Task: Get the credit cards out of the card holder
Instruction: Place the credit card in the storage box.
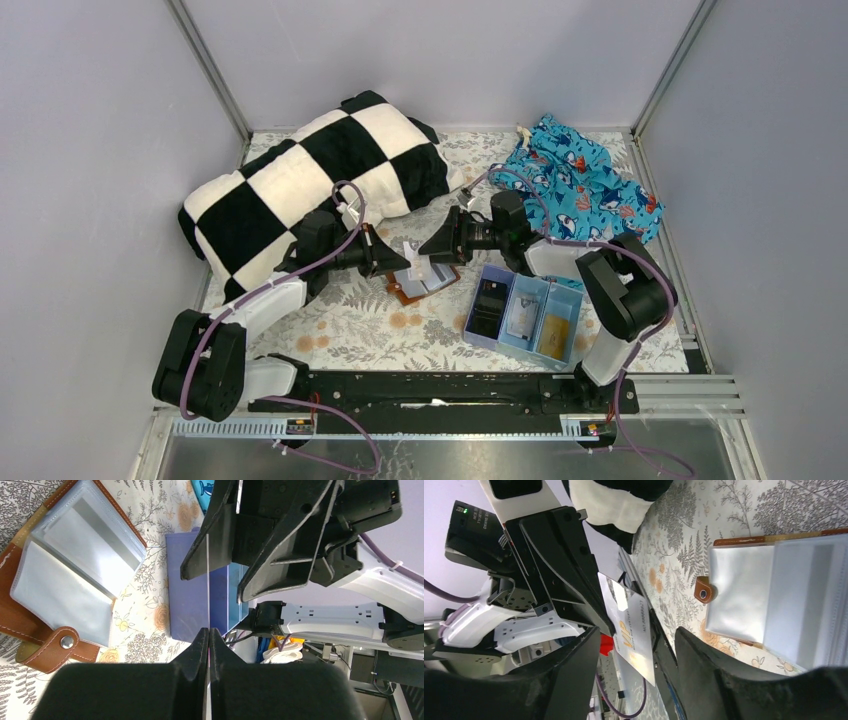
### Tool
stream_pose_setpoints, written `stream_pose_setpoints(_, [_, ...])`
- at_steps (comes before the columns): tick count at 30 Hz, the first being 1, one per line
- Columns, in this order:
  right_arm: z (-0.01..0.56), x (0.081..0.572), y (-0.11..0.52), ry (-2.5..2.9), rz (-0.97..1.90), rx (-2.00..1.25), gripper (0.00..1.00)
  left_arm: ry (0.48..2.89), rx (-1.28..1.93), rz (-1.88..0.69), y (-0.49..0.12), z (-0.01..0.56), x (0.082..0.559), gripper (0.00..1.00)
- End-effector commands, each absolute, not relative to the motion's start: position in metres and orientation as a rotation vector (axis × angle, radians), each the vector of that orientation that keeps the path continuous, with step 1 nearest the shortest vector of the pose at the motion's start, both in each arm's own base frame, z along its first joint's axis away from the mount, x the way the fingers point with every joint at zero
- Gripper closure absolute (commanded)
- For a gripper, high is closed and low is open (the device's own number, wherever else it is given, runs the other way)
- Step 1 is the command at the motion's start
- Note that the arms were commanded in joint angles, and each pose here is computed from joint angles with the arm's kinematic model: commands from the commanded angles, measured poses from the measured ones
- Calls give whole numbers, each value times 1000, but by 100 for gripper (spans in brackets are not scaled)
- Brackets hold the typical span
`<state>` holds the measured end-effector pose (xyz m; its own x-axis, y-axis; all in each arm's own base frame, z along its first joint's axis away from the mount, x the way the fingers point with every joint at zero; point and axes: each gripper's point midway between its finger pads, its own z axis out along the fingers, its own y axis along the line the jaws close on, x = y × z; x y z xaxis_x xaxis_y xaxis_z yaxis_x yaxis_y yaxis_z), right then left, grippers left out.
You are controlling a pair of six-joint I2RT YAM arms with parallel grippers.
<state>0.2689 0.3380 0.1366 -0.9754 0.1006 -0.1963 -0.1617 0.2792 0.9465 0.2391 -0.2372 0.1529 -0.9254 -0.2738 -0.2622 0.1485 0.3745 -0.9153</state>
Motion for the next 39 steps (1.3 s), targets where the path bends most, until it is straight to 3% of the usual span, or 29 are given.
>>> stream_pose_setpoints(1, [156, 260, 343, 2238, 1915, -109, 41, 2187, -52, -1608, -239, 169, 244, 100])
stream_pose_setpoints(6, [164, 256, 344, 2166, 2054, -45, 73, 2186, -58, -1620, -240, 167, 244, 100])
stream_pose_setpoints(13, [174, 254, 341, 2074, 2149, -7, 100, 2196, -57, -1613, -240, 163, 247, 100])
stream_pose_setpoints(14, [174, 253, 341, 2075, 2143, -2, 100, 2200, -62, -1612, -239, 163, 247, 100])
stream_pose_setpoints(17, [171, 257, 334, 2126, 2046, 19, 100, 2196, -61, -1607, -238, 166, 248, 74])
stream_pose_setpoints(20, [156, 265, 312, 2286, 1758, 77, 100, 2212, -55, -1525, -230, 168, 254, 53])
stream_pose_setpoints(22, [156, 278, 288, 2332, 1480, 89, 100, 2238, -52, -1436, -221, 169, 261, 50])
stream_pose_setpoints(27, [157, 266, 219, 2347, 1178, 276, 100, 2318, -46, -1156, -199, 171, 282, 50])
stream_pose_setpoints(33, [158, 224, 134, 2363, 689, 452, 100, 2285, -30, -1165, -202, 186, 290, 49])
stream_pose_setpoints(39, [142, 189, 106, 2407, 567, 541, 100, 2300, -27, -1197, -206, 177, 289, 47])
